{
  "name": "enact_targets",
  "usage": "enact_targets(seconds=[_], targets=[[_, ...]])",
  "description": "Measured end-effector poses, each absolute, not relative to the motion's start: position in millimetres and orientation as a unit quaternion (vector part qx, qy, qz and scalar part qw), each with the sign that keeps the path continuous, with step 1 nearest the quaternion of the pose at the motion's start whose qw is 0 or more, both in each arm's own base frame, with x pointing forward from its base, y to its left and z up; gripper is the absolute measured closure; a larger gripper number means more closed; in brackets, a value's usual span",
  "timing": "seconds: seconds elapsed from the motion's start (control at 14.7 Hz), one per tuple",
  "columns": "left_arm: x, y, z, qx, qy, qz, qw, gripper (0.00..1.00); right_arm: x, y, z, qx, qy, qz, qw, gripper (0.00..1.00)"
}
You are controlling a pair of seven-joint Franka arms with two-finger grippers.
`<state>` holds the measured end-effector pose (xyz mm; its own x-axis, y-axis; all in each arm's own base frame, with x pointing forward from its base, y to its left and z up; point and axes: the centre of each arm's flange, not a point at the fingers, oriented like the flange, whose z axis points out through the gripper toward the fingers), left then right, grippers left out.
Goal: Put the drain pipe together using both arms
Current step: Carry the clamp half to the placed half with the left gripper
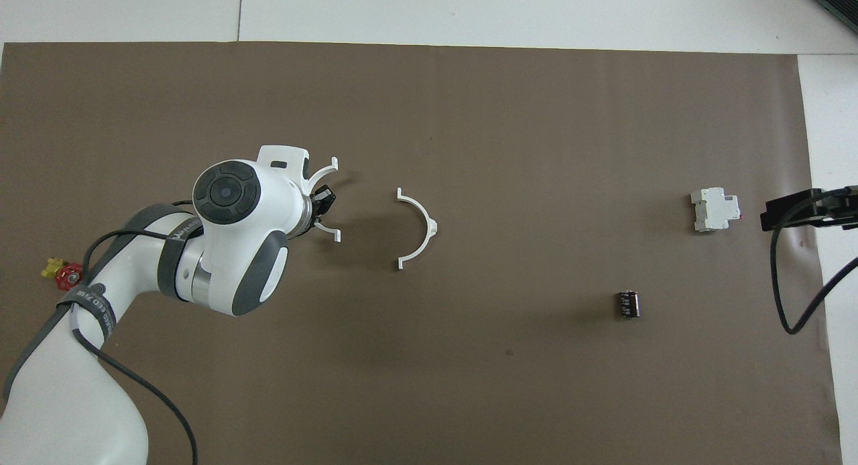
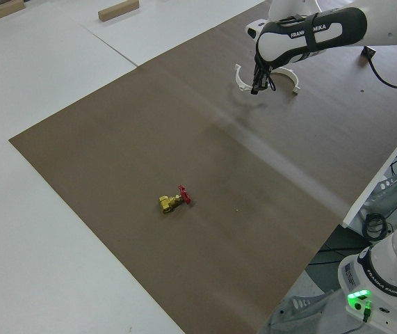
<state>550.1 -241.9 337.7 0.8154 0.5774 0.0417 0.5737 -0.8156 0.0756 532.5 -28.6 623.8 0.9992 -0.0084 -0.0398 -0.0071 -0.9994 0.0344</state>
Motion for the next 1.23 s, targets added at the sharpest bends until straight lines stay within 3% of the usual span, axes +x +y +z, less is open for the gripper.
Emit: enact_targets(seconds=[0.27,0.55,1.02,1.23], targets=[[560.3,-243.5,375.0,0.955,0.296,0.016,0.017,0.93,532.5,-28.6,623.7,1.0,-0.004,-0.02,0.017,0.0],[546.5,-271.3,376.2,0.954,0.299,0.017,0.021,0.93,532.5,-28.6,623.7,1.0,-0.004,-0.02,0.017,0.0],[493.4,-323.0,324.1,0.948,0.318,0.017,0.025,0.93,532.5,-28.6,623.6,1.0,-0.004,-0.02,0.017,0.0],[491.9,-323.2,315.6,0.942,0.333,0.025,0.035,0.93,532.5,-28.6,623.6,1.0,-0.004,-0.02,0.017,0.0]])
